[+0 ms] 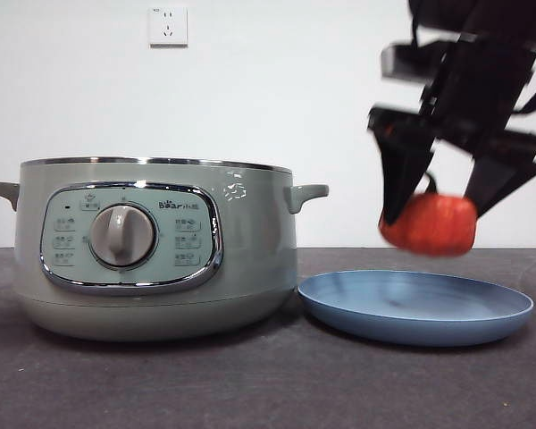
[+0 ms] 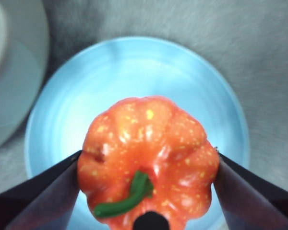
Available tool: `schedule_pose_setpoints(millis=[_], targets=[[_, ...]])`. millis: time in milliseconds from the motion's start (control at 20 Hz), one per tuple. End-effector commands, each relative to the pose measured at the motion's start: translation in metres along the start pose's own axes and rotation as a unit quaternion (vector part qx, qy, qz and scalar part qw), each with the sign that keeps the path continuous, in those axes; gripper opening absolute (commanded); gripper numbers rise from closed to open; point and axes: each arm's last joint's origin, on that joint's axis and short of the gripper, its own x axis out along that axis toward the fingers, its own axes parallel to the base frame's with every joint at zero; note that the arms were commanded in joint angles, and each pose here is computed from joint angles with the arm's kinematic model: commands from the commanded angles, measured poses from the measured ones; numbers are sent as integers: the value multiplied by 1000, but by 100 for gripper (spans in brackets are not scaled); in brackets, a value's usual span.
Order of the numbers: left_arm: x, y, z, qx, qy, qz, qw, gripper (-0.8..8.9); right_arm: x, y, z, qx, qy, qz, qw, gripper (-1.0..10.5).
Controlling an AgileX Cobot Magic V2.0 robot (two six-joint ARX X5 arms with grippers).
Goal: Take the pumpkin out from the steamer,put the pumpkin in the blue plate,close the lid
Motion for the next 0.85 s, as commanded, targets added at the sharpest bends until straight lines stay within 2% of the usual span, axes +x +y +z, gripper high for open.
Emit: schedule_pose_setpoints(millis=[50, 150, 550, 850], targets=[[-4, 2, 8, -9, -34, 5, 999, -8, 24, 4, -3, -3, 32, 2, 999, 3], [-1, 1, 9, -8, -31, 4, 999, -8, 41, 5, -6, -5, 60, 0, 998, 24], [5, -1, 10, -5, -22, 3, 1000, -8, 52, 5, -10, -5, 80, -5, 997, 528], [13, -4, 12, -4, -19, -9, 1000, -8, 41, 5, -8, -3, 66, -3, 998, 536]])
